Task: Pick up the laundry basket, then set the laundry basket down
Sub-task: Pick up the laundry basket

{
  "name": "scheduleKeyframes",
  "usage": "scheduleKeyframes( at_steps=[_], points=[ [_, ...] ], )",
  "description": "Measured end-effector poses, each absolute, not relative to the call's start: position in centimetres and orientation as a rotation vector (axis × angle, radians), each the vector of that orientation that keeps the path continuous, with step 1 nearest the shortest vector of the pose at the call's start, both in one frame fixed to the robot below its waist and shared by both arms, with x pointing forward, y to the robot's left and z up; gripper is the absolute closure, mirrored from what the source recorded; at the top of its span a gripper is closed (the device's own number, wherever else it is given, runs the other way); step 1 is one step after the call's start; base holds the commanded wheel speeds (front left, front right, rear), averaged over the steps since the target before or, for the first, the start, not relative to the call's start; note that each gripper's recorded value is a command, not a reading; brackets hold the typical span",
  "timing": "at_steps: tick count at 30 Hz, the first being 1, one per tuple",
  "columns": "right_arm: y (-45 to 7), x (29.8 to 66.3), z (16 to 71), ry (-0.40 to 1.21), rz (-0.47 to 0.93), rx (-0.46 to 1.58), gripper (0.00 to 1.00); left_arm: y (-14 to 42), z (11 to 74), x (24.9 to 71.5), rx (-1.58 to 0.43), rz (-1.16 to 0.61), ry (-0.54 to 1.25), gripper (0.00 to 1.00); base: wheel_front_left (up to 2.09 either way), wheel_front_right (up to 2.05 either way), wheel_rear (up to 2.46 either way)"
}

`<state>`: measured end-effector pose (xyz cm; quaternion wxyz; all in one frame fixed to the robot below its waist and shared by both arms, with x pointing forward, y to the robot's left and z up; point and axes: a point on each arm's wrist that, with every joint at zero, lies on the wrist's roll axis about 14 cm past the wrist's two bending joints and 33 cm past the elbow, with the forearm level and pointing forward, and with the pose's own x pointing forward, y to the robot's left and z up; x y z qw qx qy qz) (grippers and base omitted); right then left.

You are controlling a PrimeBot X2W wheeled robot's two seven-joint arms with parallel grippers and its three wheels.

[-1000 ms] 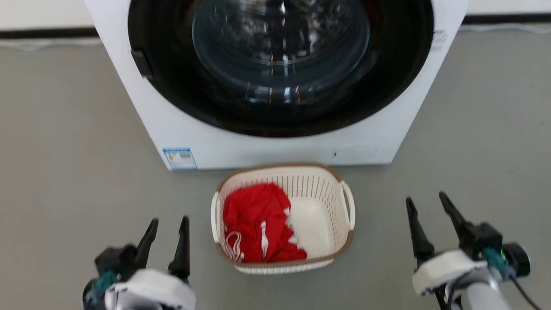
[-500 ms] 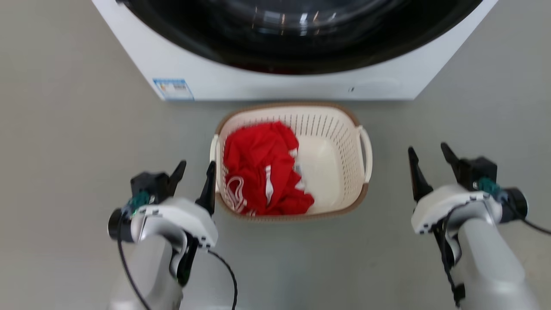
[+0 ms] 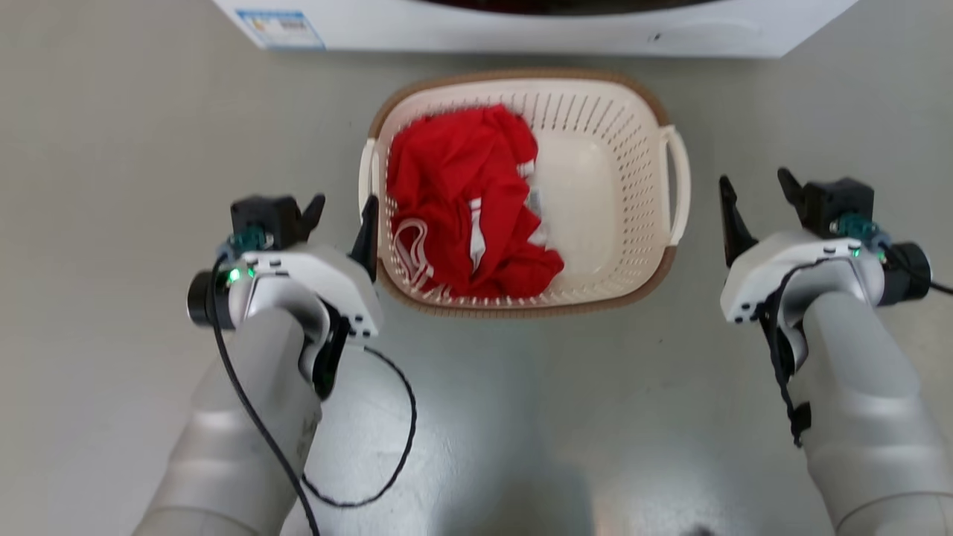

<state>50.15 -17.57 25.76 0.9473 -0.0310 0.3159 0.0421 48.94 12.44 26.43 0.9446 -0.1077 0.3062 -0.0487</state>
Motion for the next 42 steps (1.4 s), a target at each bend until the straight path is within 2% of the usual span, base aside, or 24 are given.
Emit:
scheduleKeyframes(
  at_steps=[11,42],
  points=[
    [-16.4,50.7,21.0,0.729,0.125,-0.082,0.00,12.4,22.5,49.5,-0.187,-0.110,0.719,0.00,0.00,0.00,0.00],
    [-14.7,50.9,15.8,0.808,0.181,-0.058,0.00,11.9,17.0,50.4,-0.117,-0.114,0.842,0.00,0.00,0.00,0.00]
  ],
)
